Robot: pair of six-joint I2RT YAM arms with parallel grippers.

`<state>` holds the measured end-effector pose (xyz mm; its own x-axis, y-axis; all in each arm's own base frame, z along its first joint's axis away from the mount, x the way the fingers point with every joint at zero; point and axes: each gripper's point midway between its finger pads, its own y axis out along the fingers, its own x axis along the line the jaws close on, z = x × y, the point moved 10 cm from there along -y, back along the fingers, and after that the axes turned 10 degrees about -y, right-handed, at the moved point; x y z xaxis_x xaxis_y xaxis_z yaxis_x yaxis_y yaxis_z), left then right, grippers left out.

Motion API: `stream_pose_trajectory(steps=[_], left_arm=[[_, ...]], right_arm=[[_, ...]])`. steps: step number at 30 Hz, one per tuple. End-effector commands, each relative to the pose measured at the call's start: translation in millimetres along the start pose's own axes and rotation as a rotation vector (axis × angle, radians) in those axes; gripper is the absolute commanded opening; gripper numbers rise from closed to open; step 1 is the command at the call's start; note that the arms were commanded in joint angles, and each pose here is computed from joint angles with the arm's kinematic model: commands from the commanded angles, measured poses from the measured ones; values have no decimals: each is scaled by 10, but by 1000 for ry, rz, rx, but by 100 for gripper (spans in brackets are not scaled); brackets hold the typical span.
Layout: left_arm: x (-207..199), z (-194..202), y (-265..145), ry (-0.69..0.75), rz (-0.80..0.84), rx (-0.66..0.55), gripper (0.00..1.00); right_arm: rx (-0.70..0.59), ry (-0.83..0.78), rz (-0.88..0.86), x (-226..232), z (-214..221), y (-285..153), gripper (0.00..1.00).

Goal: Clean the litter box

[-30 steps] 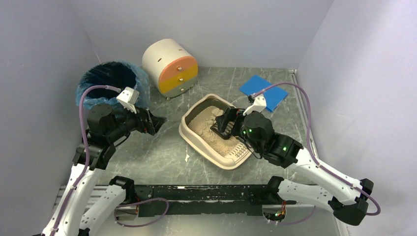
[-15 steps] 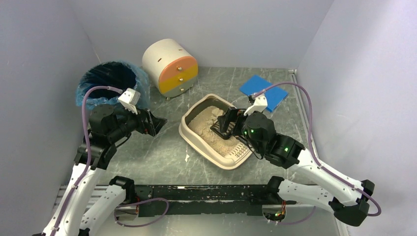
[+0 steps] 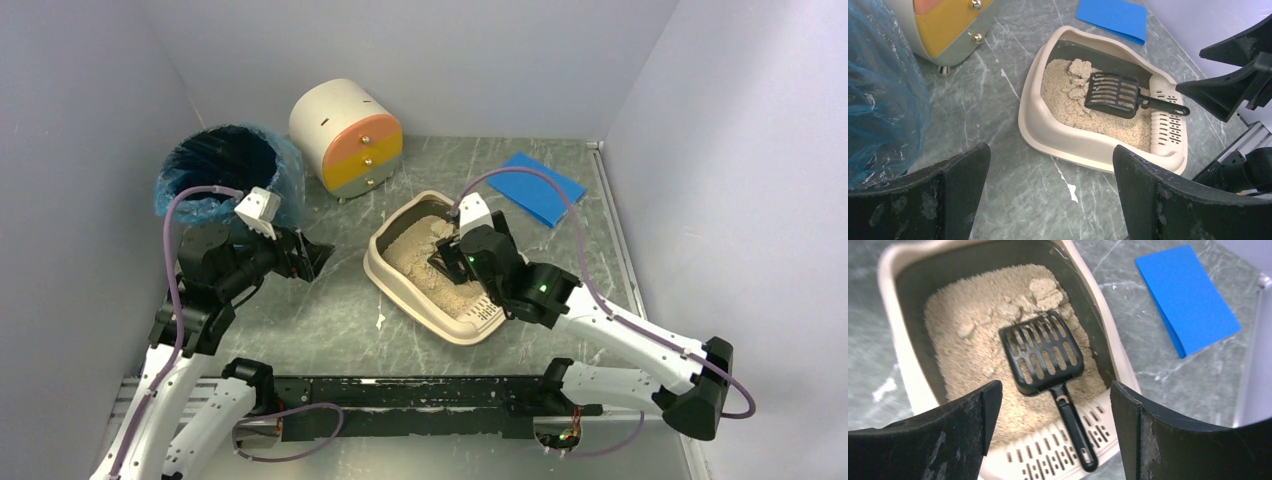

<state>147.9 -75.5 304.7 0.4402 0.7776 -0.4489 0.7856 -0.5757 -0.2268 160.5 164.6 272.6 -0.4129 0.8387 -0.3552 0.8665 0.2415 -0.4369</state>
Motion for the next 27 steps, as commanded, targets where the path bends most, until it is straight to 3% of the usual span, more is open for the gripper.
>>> stream_pose_trajectory(steps=[1,15,23,27], left_arm=[[70,66,-30,23,-48,-23,96],[113,199,-56,18,-59,-50,94],[120,215,-83,17,-89,-74,95],[105,224,-80,20,-79,-68,95]], right_arm=[[57,-245,-26,-73,84,-18,81],[278,-586,-205,164,546,288,76],[465,-637,-184,251,742,519,71],[495,-627,-151,250,783,603,65]])
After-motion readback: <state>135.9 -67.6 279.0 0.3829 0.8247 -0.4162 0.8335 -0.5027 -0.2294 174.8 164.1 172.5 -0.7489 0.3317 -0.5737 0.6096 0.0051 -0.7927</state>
